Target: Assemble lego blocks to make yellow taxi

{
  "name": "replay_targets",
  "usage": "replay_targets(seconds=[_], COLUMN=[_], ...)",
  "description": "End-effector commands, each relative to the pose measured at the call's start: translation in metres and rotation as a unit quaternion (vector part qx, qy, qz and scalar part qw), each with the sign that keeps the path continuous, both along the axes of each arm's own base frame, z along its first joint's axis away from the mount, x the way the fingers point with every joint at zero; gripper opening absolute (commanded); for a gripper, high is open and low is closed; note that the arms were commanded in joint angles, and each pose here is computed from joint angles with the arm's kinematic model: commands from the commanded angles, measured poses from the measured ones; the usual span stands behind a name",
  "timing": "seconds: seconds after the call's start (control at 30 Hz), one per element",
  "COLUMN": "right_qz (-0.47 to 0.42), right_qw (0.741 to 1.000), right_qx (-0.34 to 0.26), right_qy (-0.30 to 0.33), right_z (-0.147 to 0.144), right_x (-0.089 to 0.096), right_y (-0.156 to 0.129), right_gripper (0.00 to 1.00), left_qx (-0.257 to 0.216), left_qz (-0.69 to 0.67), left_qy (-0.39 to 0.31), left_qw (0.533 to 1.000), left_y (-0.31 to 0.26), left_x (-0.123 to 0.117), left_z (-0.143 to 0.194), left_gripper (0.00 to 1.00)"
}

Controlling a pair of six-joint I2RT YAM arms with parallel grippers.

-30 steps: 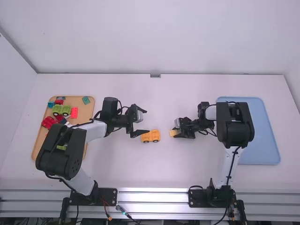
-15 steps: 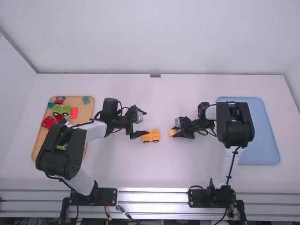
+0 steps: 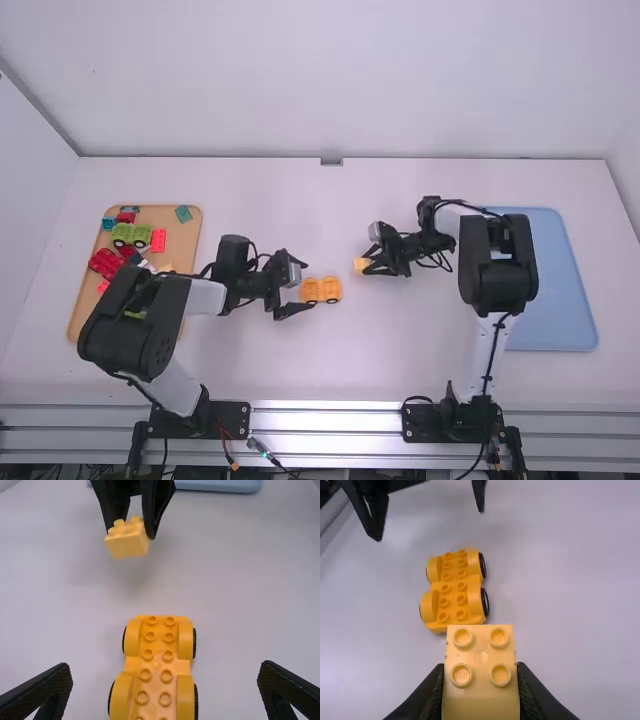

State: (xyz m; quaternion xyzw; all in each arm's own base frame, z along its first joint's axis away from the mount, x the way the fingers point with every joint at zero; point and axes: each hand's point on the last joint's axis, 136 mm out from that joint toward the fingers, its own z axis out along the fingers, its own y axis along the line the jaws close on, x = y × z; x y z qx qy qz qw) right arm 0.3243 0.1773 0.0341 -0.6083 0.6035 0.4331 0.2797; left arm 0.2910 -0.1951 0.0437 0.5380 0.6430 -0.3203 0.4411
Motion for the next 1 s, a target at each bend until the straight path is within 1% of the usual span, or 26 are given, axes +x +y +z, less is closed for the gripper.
replay_targets(seconds=[0.0, 0.07, 0.1, 0.2, 0.27, 0.33, 0.5, 0.6, 0.7, 0.83, 0.9, 0.97], right_qz=[0.015, 0.028, 0.031, 0.037, 0.036, 0.027, -0.001, -0.001, -0.014, -0.030, -0.031, -0.027], right_qw=[1.000, 0.999, 0.998, 0.997, 0.996, 0.997, 0.998, 0.998, 0.998, 0.995, 0.994, 0.993], right_qx=[0.021, 0.036, 0.045, 0.052, 0.053, 0.049, 0.037, 0.016, -0.013, -0.042, -0.042, -0.034], right_qy=[-0.013, -0.023, -0.032, -0.048, -0.056, -0.057, -0.046, -0.058, -0.065, -0.087, -0.099, -0.110], right_z=[0.012, 0.022, 0.029, 0.040, 0.045, 0.051, 0.050, 0.042, 0.036, 0.035, 0.036, 0.035], right_x=[-0.001, -0.006, -0.008, -0.012, -0.013, -0.012, -0.006, -0.010, -0.008, -0.009, -0.011, -0.016], right_y=[0.009, 0.013, 0.013, 0.013, 0.014, 0.013, 0.019, 0.023, 0.030, 0.036, 0.038, 0.040], right_gripper=[0.16, 0.15, 0.14, 0.15, 0.15, 0.15, 0.08, 0.08, 0.07, 0.06, 0.06, 0.06], left_qx=[-0.002, -0.008, -0.019, -0.034, -0.035, -0.024, 0.001, 0.004, 0.001, 0.003, 0.006, 0.006], left_qz=[-0.004, -0.011, -0.022, -0.047, -0.050, -0.047, -0.039, -0.026, -0.025, -0.028, -0.032, -0.035], left_qy=[0.020, 0.037, 0.047, 0.049, 0.052, 0.054, 0.034, 0.027, 0.016, 0.003, -0.006, -0.011], left_qw=[1.000, 0.999, 0.998, 0.997, 0.997, 0.997, 0.999, 0.999, 1.000, 1.000, 0.999, 0.999], left_y=[-0.001, -0.004, -0.007, -0.012, -0.012, -0.013, -0.016, -0.013, -0.013, -0.013, -0.013, -0.013], left_x=[0.006, 0.009, 0.010, 0.012, 0.013, 0.013, 0.011, 0.011, 0.009, 0.007, 0.007, 0.007], left_z=[-0.012, -0.022, -0.026, -0.035, -0.040, -0.045, -0.054, -0.056, -0.056, -0.056, -0.057, -0.056], left_gripper=[0.99, 0.99, 0.99, 0.98, 0.99, 0.99, 0.99, 0.99, 0.99, 0.99, 1.00, 0.98])
